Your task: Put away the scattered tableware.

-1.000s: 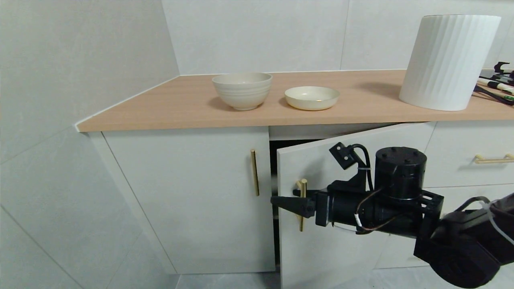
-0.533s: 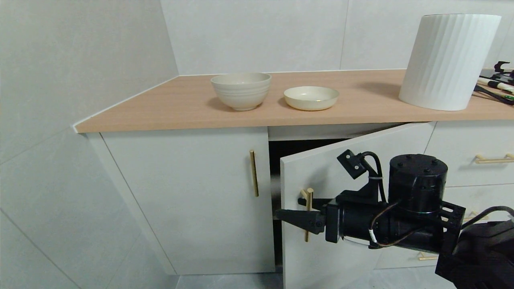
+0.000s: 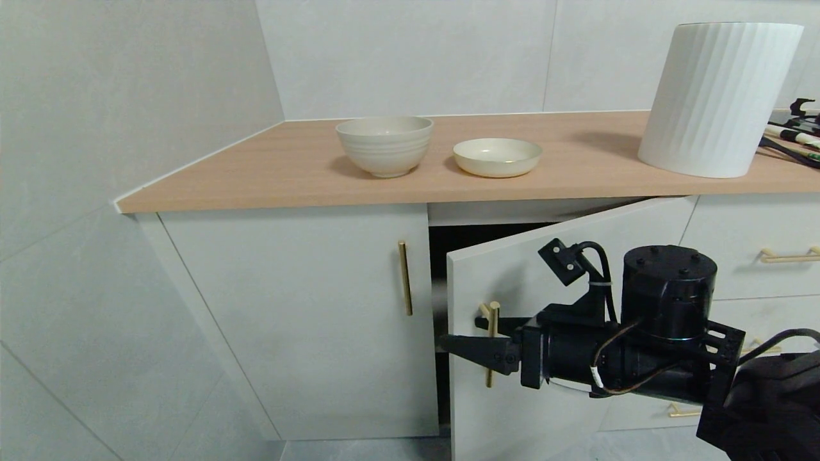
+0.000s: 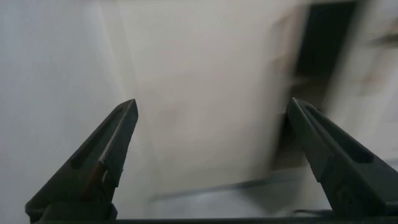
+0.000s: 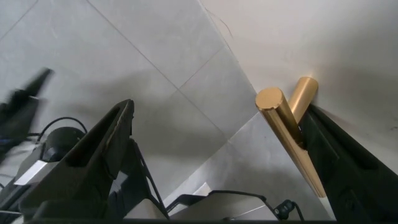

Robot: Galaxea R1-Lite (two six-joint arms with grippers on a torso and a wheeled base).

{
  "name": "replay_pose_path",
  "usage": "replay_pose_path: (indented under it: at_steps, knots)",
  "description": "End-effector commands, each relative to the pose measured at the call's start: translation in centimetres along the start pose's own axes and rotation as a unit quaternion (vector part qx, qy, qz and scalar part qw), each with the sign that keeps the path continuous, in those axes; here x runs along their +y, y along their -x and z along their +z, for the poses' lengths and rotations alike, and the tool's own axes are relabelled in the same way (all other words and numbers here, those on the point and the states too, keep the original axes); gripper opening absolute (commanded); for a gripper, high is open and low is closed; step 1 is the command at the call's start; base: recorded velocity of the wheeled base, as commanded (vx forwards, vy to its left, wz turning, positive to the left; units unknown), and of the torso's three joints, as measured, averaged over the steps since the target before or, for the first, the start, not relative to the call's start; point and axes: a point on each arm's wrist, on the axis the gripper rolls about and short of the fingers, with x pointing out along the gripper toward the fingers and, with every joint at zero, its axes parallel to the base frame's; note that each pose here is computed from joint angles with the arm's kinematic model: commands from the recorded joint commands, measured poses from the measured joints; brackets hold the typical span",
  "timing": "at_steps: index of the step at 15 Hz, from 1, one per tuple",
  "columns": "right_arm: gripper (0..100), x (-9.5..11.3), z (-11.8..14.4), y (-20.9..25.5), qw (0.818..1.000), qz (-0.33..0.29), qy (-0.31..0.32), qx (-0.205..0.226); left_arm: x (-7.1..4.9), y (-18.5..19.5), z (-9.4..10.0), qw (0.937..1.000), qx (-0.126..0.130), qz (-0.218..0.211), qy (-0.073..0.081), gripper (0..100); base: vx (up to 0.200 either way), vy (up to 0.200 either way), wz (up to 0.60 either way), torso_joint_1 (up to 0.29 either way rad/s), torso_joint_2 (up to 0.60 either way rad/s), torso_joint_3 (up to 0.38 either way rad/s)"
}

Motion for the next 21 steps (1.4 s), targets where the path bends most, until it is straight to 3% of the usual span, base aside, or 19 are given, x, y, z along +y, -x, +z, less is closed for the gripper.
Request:
replay_pose_path:
  at_steps: [1,2,5,7,8,10,12,14,15,18,21]
  knots:
    - [100,0.1,0.1,0.0,1.0,0.002,0.001,-0.002,0.0,-1.5,5.0,0.9938,0.033,-0.103,0.027,100,0.0,0.0,0.0,0.0,0.0,0.0]
    - [100,0.1,0.1,0.0,1.0,0.002,0.001,-0.002,0.0,-2.6,6.2,0.9901,0.049,-0.128,0.032,100,0.0,0.0,0.0,0.0,0.0,0.0]
    - [100,-0.1,-0.1,-0.2,1.0,0.0,-0.003,0.001,0.4,-8.7,9.4,0.9703,0.128,-0.197,0.06,100,0.0,0.0,0.0,0.0,0.0,0.0]
    - [100,-0.1,-0.1,-0.2,1.0,0.0,-0.003,0.002,0.5,-12.6,9.3,0.9496,0.167,-0.253,0.081,100,0.0,0.0,0.0,0.0,0.0,0.0]
    - [100,-0.1,-0.1,-0.2,1.0,0.0,-0.003,0.001,0.6,-14.3,8.9,0.9438,0.178,-0.265,0.085,100,0.0,0.0,0.0,0.0,0.0,0.0]
    - [100,-0.1,-0.1,-0.3,1.0,0.0,-0.003,0.001,0.7,-18.9,7.6,0.9386,0.19,-0.274,0.089,100,0.0,0.0,0.0,0.0,0.0,0.0]
    - [100,-0.1,-0.1,-0.3,1.0,0.0,-0.003,0.001,0.0,-23.8,5.2,0.9283,0.204,-0.294,0.1,100,0.0,0.0,0.0,0.0,0.0,0.0]
    - [100,-0.1,0.0,-0.2,1.0,0.0,-0.002,0.0,-1.6,-26.1,3.1,0.9101,0.23,-0.319,0.131,100,0.0,0.0,0.0,0.0,0.0,0.0]
    - [100,-0.1,0.0,-0.2,1.0,0.001,-0.002,0.0,-2.6,-26.6,2.2,0.8973,0.25,-0.331,0.152,100,0.0,0.0,0.0,0.0,0.0,0.0]
    - [100,0.0,0.1,-0.2,1.0,0.001,-0.002,-0.002,-4.5,-27.3,0.1,0.8739,0.29,-0.354,0.165,100,0.0,0.0,0.0,0.0,0.0,0.0]
    - [100,-0.1,-0.1,-0.3,1.0,0.001,-0.003,0.001,-5.0,-27.5,-0.6,0.8676,0.302,-0.358,0.165,100,0.0,0.0,0.0,0.0,0.0,0.0]
